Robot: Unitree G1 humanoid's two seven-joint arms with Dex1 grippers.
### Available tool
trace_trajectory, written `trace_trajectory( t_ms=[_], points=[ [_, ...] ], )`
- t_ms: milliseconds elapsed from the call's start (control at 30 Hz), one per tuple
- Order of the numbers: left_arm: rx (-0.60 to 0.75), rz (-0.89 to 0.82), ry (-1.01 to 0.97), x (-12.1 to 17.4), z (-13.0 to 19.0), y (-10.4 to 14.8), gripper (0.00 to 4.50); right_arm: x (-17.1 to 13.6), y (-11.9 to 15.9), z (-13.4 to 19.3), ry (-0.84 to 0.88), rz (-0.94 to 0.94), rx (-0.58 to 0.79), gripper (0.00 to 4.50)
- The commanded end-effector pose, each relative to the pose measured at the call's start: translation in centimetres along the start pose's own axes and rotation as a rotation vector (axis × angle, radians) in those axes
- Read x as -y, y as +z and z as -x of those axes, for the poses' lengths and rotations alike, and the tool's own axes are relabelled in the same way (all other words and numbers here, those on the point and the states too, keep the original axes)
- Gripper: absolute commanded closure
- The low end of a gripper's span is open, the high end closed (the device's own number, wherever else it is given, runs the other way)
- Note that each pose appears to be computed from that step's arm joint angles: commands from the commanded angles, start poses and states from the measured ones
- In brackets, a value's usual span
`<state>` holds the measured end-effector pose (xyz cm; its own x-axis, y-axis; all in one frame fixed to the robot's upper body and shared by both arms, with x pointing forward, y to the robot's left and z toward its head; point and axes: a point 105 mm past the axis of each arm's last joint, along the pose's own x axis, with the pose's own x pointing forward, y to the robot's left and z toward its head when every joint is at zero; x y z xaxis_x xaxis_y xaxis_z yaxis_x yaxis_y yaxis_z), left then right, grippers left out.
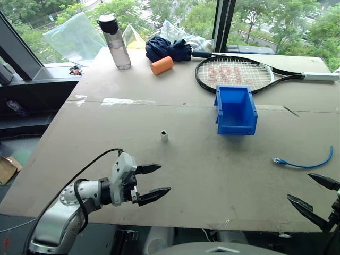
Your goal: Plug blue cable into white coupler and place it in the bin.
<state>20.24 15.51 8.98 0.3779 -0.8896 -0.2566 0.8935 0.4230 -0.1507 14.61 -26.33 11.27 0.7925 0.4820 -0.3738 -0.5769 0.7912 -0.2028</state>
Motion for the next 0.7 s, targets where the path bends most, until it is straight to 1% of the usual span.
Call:
trace_trajectory(
  t_ms=[33,133,233,267,333,400,467,600,700],
  points=[
    [0.045,-0.03,-0.027,0.5,-0.7,1.8,0.04,0.6,1.2,0.2,-0.026,0.021,0.048,0.0],
    [0.08,-0.052,-0.04,0.7,-1.7,3.9,0.04,1.3,2.0,-0.5,-0.05,0.02,0.097,0.0],
    [0.063,-0.09,-0.081,1.2,-2.2,4.7,0.04,2.2,2.6,-1.1,-0.057,0.058,0.109,0.0],
    [0.052,-0.11,-0.105,1.3,-2.3,4.9,0.04,2.4,2.7,-1.4,-0.036,0.072,0.095,0.0],
    [0.031,-0.145,-0.152,1.7,-2.7,5.4,0.04,3.2,2.4,-2.2,-0.008,0.13,0.008,0.0],
    [0.016,-0.175,-0.19,2.0,-2.9,5.7,0.04,3.9,2.4,-2.7,0.015,0.176,-0.044,0.0],
    [0.006,-0.206,-0.227,2.4,-3.1,6.1,0.04,4.9,2.6,-3.4,0.054,0.209,-0.071,0.0],
    [0.007,-0.232,-0.268,2.8,-3.3,6.7,0.04,6.2,2.6,-4.8,0.135,0.226,-0.128,0.0],
    [-0.002,-0.247,-0.285,3.0,-3.1,6.5,0.04,7.3,2.2,-6.3,0.19,0.218,-0.189,0.0]
  ],
)
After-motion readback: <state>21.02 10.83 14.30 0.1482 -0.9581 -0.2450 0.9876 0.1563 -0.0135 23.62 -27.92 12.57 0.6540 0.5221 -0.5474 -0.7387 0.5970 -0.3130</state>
